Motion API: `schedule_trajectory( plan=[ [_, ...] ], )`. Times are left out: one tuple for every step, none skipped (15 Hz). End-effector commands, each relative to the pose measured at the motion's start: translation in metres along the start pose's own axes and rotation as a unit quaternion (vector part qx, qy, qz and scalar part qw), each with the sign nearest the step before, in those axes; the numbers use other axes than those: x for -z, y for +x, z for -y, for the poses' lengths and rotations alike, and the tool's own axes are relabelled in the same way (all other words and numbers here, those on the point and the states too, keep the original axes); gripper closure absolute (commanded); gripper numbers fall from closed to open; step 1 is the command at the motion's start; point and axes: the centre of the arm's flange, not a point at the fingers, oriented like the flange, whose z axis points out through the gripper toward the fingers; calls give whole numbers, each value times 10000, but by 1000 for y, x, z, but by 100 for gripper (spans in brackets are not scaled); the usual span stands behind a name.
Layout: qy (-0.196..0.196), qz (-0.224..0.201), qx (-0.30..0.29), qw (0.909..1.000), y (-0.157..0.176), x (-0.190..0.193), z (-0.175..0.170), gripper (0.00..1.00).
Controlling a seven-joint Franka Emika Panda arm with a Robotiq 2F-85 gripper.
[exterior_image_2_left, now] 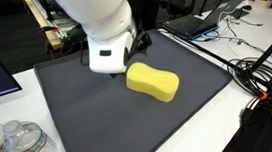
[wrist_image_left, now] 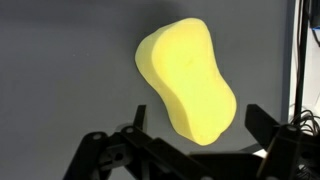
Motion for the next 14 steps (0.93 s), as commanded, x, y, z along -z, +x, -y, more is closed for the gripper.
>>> schedule_trajectory(
  plan=[
    [257, 63, 114, 9996, -20, 6, -15, 0],
    [309, 81, 137, 9994, -29, 6, -17, 0],
    [317, 88, 152, 9993, -37, 6, -18, 0],
    [330, 96, 176, 9993, -43, 5, -19, 0],
    [367, 121, 183, 9991, -52, 4, -20, 0],
    [361, 121, 192, 9991, -58, 3, -20, 0],
    [403, 96, 207, 9989, -67, 1, -19, 0],
    [448, 80, 193, 9988, -75, 0, -18, 0],
    [531, 25, 165, 9984, -83, -1, -16, 0],
    [556, -19, 138, 9984, -92, -3, -14, 0],
    [618, -55, 90, 9980, -100, -5, -13, 0],
    [651, -113, 52, 9978, -107, -7, -13, 0],
    [663, -193, -7, 9976, -115, -8, -13, 0],
    [665, -296, -71, 9973, -122, -9, -15, 0]
  ],
)
